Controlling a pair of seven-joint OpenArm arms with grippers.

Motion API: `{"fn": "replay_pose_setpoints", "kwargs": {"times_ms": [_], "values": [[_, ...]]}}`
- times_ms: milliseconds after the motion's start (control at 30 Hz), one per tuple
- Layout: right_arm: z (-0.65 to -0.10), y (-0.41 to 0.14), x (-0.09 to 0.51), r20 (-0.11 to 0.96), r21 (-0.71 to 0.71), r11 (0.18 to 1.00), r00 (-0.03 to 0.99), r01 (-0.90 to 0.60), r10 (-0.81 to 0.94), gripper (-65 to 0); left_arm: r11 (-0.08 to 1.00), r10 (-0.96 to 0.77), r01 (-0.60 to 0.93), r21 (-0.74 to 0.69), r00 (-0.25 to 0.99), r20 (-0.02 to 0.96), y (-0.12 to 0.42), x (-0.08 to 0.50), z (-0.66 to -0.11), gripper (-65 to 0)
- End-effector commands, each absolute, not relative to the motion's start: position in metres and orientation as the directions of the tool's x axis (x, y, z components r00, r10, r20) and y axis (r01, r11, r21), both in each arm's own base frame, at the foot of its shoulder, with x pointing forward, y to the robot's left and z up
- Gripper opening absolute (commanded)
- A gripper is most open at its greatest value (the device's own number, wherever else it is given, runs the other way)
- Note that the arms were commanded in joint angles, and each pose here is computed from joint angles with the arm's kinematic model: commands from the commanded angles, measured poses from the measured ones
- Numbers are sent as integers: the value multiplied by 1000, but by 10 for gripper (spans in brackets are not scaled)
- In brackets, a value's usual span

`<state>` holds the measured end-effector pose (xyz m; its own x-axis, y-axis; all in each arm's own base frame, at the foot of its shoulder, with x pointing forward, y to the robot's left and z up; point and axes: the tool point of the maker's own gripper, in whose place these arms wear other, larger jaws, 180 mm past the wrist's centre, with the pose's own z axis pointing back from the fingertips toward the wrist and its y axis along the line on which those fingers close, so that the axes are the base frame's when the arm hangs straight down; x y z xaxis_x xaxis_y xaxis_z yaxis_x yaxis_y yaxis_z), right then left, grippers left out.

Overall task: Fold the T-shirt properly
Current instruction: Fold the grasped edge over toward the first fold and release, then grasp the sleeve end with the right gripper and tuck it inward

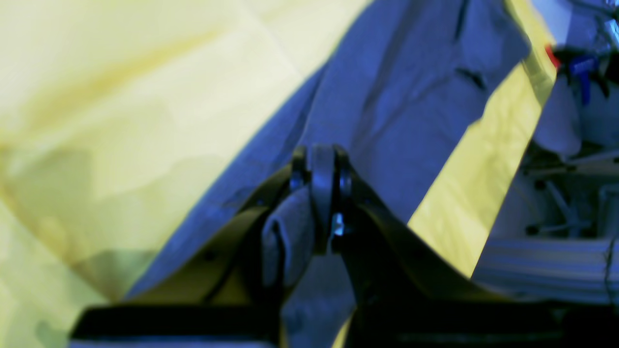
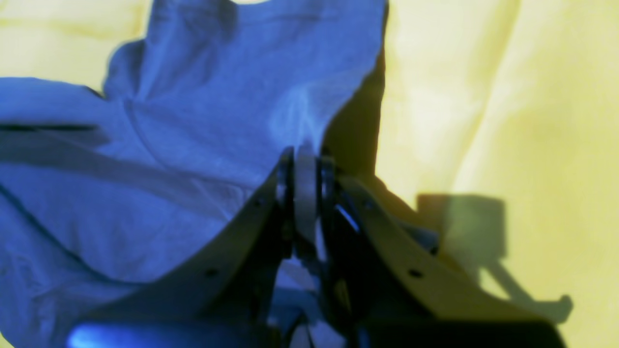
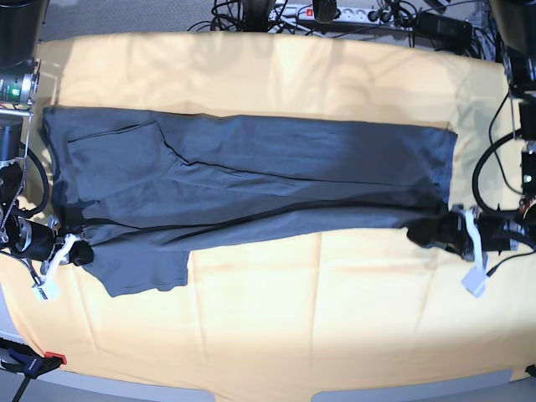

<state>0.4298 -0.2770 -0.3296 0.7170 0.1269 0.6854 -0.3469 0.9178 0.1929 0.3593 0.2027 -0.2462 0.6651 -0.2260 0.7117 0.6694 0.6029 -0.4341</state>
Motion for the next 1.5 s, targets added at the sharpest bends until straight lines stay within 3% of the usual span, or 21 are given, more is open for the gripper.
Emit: {"fn": "replay_pose_setpoints", "kwargs": {"times_ms": [0, 233, 567, 833, 867, 967, 1000, 1067, 1233, 1467], "values": [[-300, -286, 444, 741, 178, 921, 663, -346, 106, -650, 610, -231, 689, -392, 627, 744, 212, 363, -227, -650], [-296, -302, 437, 724, 172, 928, 681, -330, 108, -650, 666, -259, 636, -390, 687, 679, 244, 343, -243, -650], [-312, -300, 427, 699, 186, 927, 707, -326, 109, -650, 659, -254, 591, -464, 756, 603, 240, 314, -281, -650], [-323, -303, 417, 669, 187, 929, 734, -319, 118, -650, 659, -255, 589, -468, 760, 597, 240, 313, -283, -650], [-321, -303, 418, 671, 188, 929, 732, -320, 116, -596, 659, -255, 589, -468, 761, 597, 240, 313, -283, -642], [-316, -303, 422, 673, 183, 929, 729, -323, 121, -269, 659, -255, 589, -469, 761, 597, 240, 313, -283, -380], [-311, -303, 425, 682, 179, 929, 722, -325, 121, -204, 659, -255, 589, -469, 761, 597, 240, 313, -283, -307], [-300, -303, 433, 700, 172, 928, 704, -330, 120, -187, 659, -254, 588, -469, 760, 598, 240, 313, -283, -246], [-289, -276, 446, 741, 239, 901, 668, -362, 71, -187, 659, -248, 588, -469, 758, 603, 240, 314, -282, -247], [-327, -243, 466, 748, 148, 942, 657, -302, 93, -187, 659, -246, 588, -468, 757, 605, 240, 314, -281, -247]]}}
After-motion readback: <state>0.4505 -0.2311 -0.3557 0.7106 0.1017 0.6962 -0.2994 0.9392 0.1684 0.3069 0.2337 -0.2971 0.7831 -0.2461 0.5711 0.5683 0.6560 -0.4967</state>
